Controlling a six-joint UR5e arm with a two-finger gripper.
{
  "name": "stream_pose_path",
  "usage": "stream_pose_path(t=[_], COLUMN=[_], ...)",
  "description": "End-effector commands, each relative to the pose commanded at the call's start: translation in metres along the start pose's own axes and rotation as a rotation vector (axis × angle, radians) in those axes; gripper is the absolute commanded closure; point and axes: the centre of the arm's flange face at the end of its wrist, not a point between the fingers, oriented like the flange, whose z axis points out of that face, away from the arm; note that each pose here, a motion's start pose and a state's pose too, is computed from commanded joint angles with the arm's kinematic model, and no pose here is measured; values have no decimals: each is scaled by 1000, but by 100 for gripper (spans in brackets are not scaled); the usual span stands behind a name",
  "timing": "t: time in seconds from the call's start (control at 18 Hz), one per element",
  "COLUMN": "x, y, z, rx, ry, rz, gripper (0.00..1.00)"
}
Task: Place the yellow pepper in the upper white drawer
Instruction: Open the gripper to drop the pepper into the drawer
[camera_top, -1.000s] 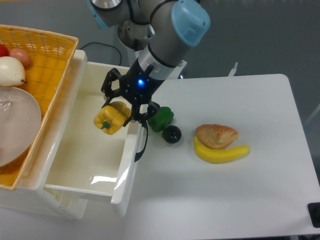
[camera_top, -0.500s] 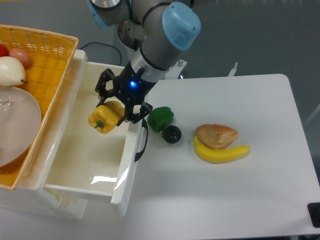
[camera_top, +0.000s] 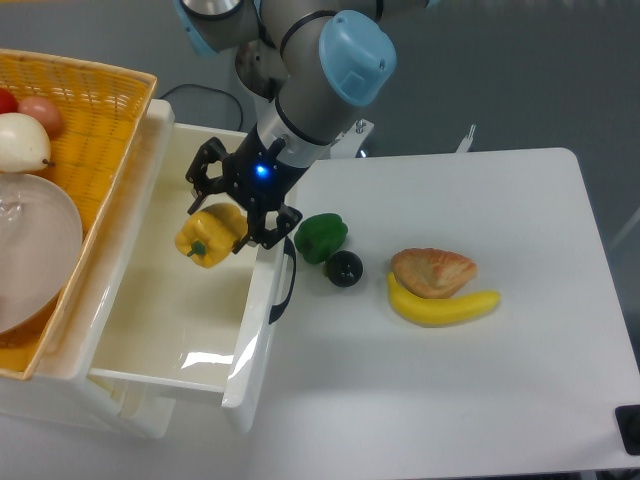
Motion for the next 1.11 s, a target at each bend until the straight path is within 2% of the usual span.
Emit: stream_pose_path(t=[0.61, 0.89, 1.11], x=[13, -9, -40], y=[1, 15, 42], z=[-24, -60, -83], rx=[29, 76, 77], ry=[-37, -111, -156], rz=[13, 20, 101], gripper=[0, 0, 0])
